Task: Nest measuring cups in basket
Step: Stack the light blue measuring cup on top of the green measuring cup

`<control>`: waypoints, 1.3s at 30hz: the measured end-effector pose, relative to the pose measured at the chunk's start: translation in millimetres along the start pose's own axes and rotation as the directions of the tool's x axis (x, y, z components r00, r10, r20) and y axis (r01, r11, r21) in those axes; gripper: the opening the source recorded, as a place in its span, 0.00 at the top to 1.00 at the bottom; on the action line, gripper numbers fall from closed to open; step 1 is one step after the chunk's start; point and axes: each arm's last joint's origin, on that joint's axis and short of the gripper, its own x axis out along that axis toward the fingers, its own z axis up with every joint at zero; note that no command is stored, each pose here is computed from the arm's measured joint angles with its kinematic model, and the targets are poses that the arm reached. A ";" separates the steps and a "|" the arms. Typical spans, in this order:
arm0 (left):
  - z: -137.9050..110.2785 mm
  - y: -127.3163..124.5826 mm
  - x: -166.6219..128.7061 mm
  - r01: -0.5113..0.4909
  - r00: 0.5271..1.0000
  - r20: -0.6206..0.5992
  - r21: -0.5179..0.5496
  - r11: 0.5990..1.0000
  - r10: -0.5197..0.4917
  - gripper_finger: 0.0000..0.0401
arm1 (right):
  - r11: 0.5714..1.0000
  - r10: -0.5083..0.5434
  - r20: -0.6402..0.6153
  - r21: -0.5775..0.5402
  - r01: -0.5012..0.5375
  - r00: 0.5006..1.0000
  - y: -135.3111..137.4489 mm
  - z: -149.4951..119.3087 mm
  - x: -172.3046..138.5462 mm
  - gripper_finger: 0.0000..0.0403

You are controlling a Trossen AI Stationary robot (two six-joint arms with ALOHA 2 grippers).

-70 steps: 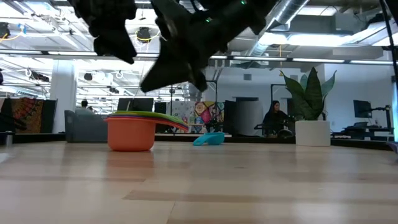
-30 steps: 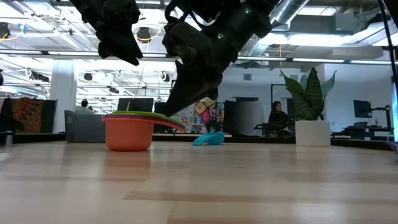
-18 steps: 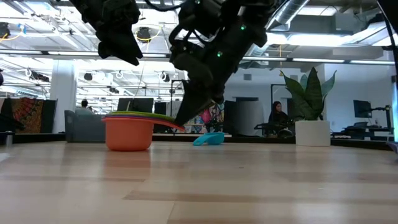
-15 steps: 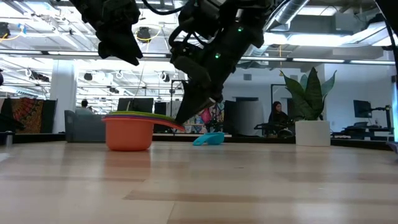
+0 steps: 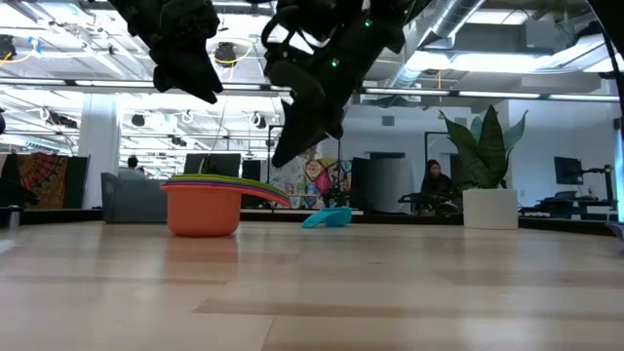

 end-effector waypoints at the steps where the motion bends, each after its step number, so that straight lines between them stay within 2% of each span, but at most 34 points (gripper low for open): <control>1: 0.2 0.3 0.0 -0.002 1.000 0.001 0.000 1.000 0.002 0.60 | 1.000 -0.003 0.016 0.016 0.003 1.000 -4.5 3.8 -3.8 1.00; 4: 2.4 3.2 0.5 -0.008 1.000 0.016 -0.009 1.000 0.009 0.60 | 0.993 -0.032 0.050 0.112 0.027 0.998 -26.4 13.6 -19.0 0.99; 7: 6.8 7.4 1.0 -0.019 0.999 0.050 -0.024 1.000 0.020 0.60 | 0.961 -0.083 0.052 0.269 0.066 0.995 -59.0 18.3 -25.8 0.96; 9: 10.3 11.9 1.3 -0.033 0.996 0.076 -0.028 0.999 0.036 0.60 | 0.913 -0.124 0.038 0.396 0.099 0.992 -85.1 18.2 -25.8 0.92; 12: 14.7 18.7 1.5 -0.058 0.993 0.107 -0.016 0.998 0.059 0.60 | 0.839 -0.184 -0.001 0.520 0.158 0.983 -124.1 13.7 -23.9 0.86; 14: 15.6 23.4 1.7 -0.076 0.991 0.107 -0.003 0.997 0.075 0.60 | 0.791 -0.208 -0.035 0.581 0.189 0.978 -147.5 7.9 -19.0 0.82; 17: 16.4 30.3 1.9 -0.094 0.991 0.102 0.024 0.995 0.091 0.60 | 0.745 -0.220 -0.078 0.630 0.219 0.972 -169.7 0.9 -21.0 0.74; 24: 18.5 43.9 1.7 -0.098 0.991 0.096 0.062 0.993 0.092 0.60 | 0.661 -0.264 -0.136 0.696 0.281 0.955 -194.6 -7.4 -26.1 0.54; 28: 20.0 51.9 1.1 -0.129 0.987 0.102 0.061 0.990 0.122 0.60 | 0.637 -0.240 -0.200 0.706 0.310 0.950 -199.6 -20.5 -3.3 0.47; 32: 20.7 57.3 0.6 -0.141 0.985 0.103 0.046 0.989 0.136 0.60 | 0.622 -0.232 -0.222 0.714 0.320 0.947 -196.6 -25.1 12.5 0.47; 34: 20.8 58.8 0.5 -0.127 0.987 0.101 0.041 0.991 0.123 0.60 | 0.603 -0.248 -0.267 0.710 0.365 0.931 -193.5 -31.4 20.2 0.49; 39: 20.7 58.9 0.5 -0.110 0.990 0.097 0.041 0.993 0.106 0.60 | 0.596 -0.243 -0.262 0.719 0.357 0.934 -191.5 -32.6 28.7 0.56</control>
